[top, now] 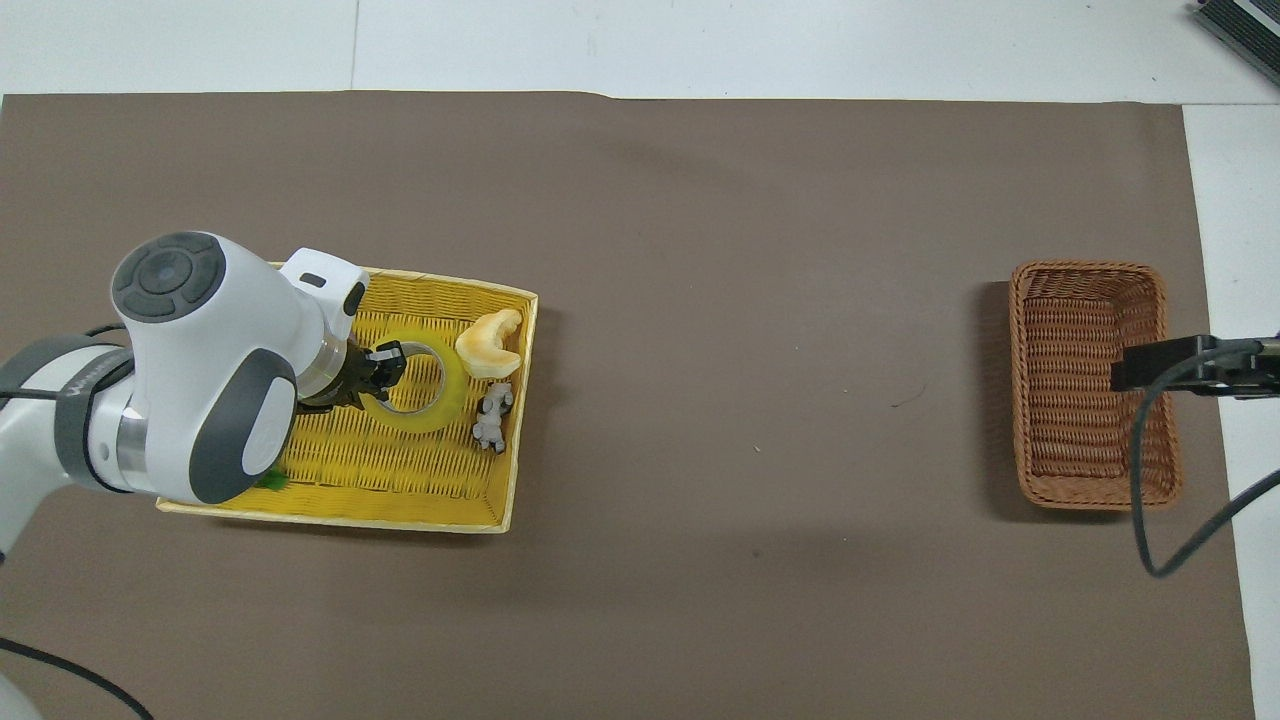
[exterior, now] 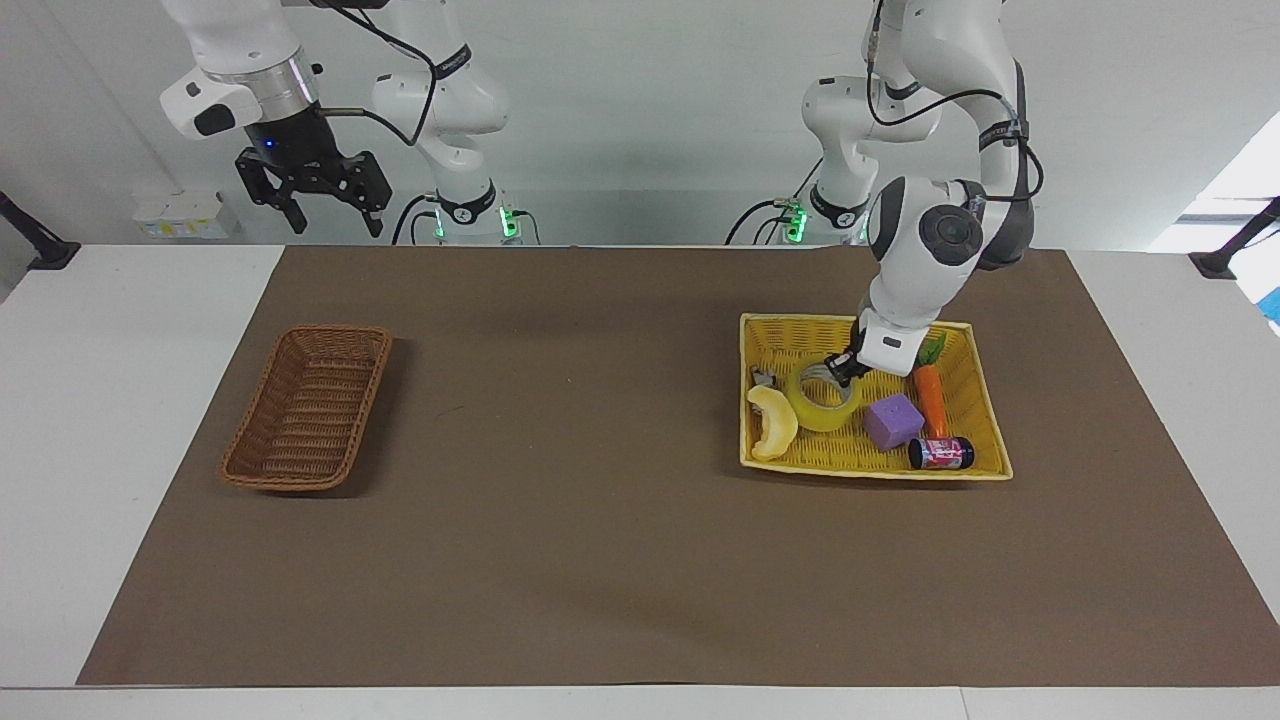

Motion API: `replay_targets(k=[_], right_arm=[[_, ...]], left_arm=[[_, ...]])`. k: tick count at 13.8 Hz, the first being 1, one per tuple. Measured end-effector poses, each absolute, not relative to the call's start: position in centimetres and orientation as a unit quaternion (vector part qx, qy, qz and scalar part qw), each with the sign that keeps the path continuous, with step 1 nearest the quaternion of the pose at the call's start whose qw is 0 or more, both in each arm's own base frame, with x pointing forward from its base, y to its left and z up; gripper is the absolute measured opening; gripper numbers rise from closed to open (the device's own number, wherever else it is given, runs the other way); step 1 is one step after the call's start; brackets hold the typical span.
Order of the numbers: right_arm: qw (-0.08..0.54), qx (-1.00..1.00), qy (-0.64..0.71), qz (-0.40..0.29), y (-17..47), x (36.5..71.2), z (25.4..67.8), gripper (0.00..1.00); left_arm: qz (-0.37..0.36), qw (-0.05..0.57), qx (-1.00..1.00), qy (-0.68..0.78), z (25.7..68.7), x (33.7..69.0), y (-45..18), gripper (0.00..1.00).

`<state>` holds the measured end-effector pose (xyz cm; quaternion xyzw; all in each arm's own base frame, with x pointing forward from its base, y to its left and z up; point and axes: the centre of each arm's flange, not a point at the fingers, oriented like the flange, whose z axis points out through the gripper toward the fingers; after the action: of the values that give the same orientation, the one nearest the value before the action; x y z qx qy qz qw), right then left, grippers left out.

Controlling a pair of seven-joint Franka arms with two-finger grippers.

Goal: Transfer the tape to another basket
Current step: 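Lift the tape with the left gripper while the right gripper approaches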

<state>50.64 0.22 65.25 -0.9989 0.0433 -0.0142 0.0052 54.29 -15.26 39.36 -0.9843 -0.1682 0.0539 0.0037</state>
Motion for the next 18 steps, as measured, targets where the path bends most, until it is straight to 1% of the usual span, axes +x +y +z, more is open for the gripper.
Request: replay_targets(k=[2, 6, 8, 10, 12, 14, 18], right_arm=[[0.013, -0.999, 0.039, -0.013, 0.8, 50.6, 65.2, 1.00], [0.086, -0.996, 0.026, -0.008, 3.5, 50.5, 65.4, 1.00], [0.122, -0.992, 0.015, -0.008, 5.8, 50.5, 65.6, 1.00], [0.144, -0.989, 0.024, -0.022, 9.5, 50.8, 65.6, 1.00], [0.168, -0.984, 0.052, -0.025, 13.8, 50.9, 65.1, 1.00], [0.198, -0.978, 0.069, -0.023, 16.5, 51.2, 64.2, 1.00], [0.267, -0.959, 0.097, -0.016, 18.1, 52.3, 61.6, 1.00]], left_arm=[[0.054, 0.003, -0.985, -0.163, 40.9, 54.9, -15.0, 0.21], [0.045, -0.005, -0.990, -0.136, 44.2, 56.1, -13.7, 0.21], [0.043, -0.031, -0.989, -0.135, 45.5, 56.5, -14.2, 0.21], [0.050, -0.061, -0.987, -0.137, 45.9, 56.4, -15.3, 0.21], [0.052, -0.071, -0.989, -0.119, 46.2, 55.9, -17.6, 0.21], [0.048, -0.079, -0.992, -0.083, 47.2, 54.8, -21.7, 0.21], [0.046, -0.137, -0.989, -0.032, 50.8, 52.0, -30.0, 0.21]])
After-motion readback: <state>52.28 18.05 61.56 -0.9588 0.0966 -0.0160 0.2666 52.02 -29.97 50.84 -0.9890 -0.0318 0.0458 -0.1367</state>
